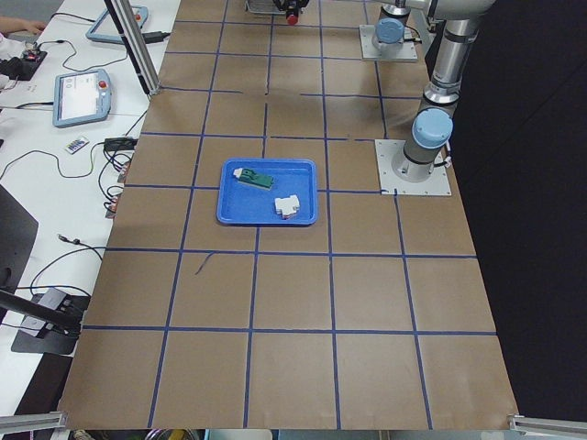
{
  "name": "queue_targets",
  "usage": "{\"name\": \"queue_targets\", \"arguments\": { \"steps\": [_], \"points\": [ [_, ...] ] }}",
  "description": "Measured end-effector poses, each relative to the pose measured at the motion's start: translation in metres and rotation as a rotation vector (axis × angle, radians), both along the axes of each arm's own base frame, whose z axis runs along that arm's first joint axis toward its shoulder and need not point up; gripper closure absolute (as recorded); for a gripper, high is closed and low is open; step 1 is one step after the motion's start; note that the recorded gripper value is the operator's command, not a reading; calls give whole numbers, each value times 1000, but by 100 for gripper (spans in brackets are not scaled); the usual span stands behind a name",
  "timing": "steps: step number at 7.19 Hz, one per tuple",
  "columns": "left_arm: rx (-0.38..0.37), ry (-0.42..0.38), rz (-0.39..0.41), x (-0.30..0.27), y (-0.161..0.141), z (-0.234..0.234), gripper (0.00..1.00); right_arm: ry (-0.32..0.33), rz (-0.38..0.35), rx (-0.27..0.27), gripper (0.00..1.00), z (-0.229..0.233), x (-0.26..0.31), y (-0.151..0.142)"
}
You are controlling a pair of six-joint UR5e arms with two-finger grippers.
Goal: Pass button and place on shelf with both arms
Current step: 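Move the right gripper toward the held button and close on its body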
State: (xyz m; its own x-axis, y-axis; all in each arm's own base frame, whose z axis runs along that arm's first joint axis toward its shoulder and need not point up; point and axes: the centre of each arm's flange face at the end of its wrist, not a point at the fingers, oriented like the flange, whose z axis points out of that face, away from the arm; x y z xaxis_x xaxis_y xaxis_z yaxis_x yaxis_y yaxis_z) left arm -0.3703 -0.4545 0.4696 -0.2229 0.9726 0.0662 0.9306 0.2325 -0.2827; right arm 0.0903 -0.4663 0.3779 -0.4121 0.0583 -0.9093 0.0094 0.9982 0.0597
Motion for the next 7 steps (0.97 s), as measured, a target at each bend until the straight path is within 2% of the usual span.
{"name": "queue_targets", "arguments": {
  "steps": [4,5,6,7],
  "points": [
    [0,11,11,0,1,3,100,-54,18,-10,0,3,29,2],
    [0,12,12,1,1,3,100,-64,30,-13,5,4,39,3],
    [0,13,13,1,1,4,100,-67,37,-15,15,4,43,4],
    [-1,13,14,1,1,4,100,-68,40,-15,39,4,45,4]
  ]
}}
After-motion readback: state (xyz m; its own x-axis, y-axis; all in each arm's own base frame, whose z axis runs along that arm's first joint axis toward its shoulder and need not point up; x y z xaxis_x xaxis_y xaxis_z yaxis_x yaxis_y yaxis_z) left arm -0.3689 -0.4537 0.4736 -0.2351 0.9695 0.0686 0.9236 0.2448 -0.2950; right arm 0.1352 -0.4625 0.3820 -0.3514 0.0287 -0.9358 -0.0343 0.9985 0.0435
